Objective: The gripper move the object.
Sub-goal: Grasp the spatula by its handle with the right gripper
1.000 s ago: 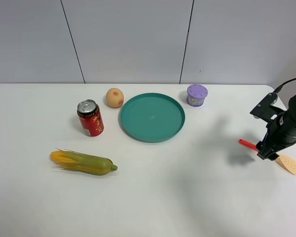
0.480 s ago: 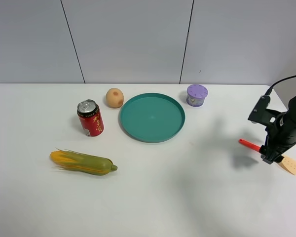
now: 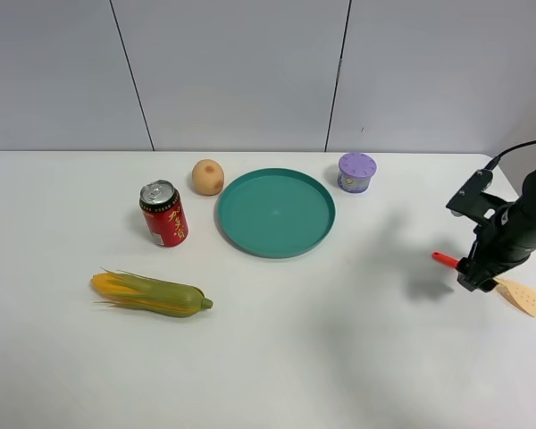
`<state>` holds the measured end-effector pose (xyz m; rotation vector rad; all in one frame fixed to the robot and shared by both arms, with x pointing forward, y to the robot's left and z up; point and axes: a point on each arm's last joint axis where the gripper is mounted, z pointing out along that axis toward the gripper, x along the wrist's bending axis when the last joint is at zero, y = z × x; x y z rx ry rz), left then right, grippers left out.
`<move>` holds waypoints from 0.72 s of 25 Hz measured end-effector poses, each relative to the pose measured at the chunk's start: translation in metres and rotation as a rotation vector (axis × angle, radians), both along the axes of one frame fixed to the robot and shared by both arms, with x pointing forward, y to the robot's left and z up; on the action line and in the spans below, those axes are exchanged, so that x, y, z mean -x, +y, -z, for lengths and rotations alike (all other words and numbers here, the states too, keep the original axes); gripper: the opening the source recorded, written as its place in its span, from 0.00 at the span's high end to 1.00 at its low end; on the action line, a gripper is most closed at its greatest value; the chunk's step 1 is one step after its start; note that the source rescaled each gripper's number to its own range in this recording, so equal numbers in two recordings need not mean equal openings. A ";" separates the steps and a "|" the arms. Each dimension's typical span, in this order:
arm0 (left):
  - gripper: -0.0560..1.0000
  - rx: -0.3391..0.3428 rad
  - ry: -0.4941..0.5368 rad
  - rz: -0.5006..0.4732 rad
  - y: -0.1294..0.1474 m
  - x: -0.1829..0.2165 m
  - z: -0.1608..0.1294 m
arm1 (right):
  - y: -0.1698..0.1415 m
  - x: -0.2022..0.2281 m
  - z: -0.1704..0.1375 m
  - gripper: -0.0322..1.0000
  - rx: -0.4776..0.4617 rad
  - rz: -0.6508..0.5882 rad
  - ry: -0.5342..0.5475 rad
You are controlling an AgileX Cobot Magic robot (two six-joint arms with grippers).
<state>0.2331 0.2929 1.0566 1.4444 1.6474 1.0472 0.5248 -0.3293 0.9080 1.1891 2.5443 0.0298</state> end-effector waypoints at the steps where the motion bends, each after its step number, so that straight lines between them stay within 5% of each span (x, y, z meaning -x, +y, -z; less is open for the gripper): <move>1: 0.00 0.000 0.000 0.000 0.000 0.000 0.000 | 0.000 -0.001 0.000 0.26 -0.006 0.003 -0.009; 18: 0.00 0.000 0.000 0.000 0.000 0.000 0.000 | -0.002 0.000 0.022 0.27 -0.020 -0.069 0.080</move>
